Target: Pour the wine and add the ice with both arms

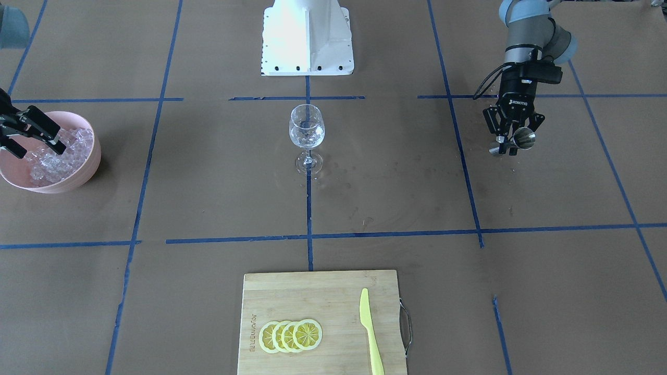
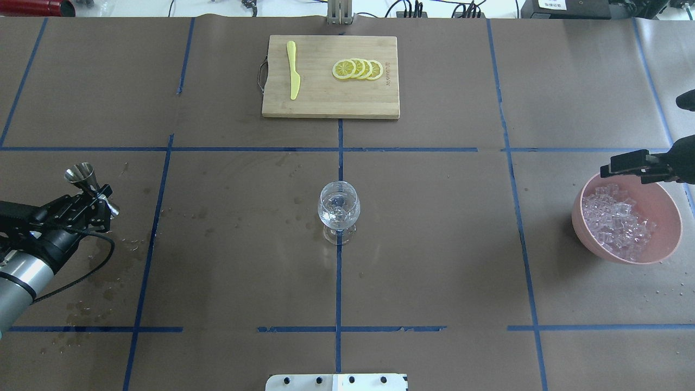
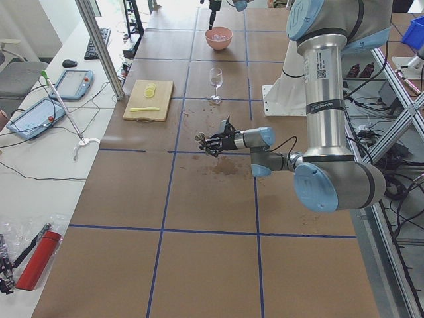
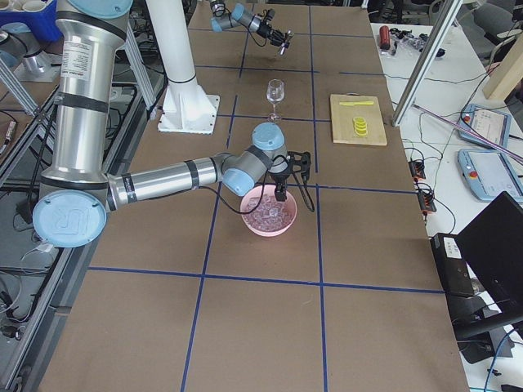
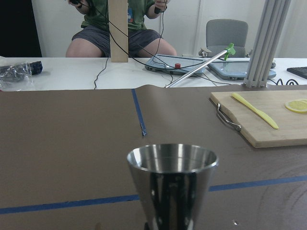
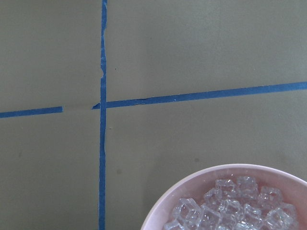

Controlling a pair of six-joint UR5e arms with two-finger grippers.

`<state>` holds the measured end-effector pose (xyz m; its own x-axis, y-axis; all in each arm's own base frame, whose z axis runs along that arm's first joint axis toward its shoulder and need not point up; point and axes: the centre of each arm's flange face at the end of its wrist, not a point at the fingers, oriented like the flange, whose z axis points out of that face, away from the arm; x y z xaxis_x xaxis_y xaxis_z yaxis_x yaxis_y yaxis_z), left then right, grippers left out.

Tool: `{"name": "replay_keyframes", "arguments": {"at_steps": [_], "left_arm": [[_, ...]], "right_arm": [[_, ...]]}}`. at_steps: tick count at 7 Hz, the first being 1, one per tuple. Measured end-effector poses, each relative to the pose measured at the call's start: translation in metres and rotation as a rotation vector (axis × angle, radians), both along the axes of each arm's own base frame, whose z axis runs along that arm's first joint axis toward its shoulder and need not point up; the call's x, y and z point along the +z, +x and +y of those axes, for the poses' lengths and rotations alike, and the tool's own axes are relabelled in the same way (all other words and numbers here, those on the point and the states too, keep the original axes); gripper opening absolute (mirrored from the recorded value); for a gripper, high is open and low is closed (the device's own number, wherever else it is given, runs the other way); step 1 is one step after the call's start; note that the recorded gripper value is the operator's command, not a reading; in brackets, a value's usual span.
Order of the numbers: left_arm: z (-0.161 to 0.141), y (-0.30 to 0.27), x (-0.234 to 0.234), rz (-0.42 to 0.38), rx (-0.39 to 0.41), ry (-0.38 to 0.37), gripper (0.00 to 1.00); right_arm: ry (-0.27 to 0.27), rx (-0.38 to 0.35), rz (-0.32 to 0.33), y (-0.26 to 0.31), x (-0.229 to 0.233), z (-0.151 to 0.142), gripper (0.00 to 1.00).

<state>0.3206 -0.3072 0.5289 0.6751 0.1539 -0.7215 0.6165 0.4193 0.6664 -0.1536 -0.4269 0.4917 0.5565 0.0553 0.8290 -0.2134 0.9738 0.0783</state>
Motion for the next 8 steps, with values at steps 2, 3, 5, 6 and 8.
{"name": "replay_keyframes", "arguments": {"at_steps": [2,3,5,6,8], "left_arm": [[0.018,0.006,0.025,-0.006,-0.029,0.022,0.0],[0.028,0.012,0.031,-0.004,-0.027,0.026,0.0],[0.04,0.024,0.041,-0.014,-0.023,0.029,0.0],[0.041,0.027,0.046,-0.022,-0.022,0.029,0.0],[0.043,0.031,0.051,-0.031,-0.019,0.029,0.06]], "right_arm": [[0.001,0.005,-0.001,0.003,-0.001,0.0,1.0],[0.0,0.007,-0.001,0.004,-0.001,0.0,1.0],[0.001,0.011,-0.001,0.006,-0.001,0.0,1.0],[0.002,0.012,-0.002,0.006,-0.001,0.0,1.0],[0.003,0.014,-0.003,0.007,-0.003,0.0,1.0]]}}
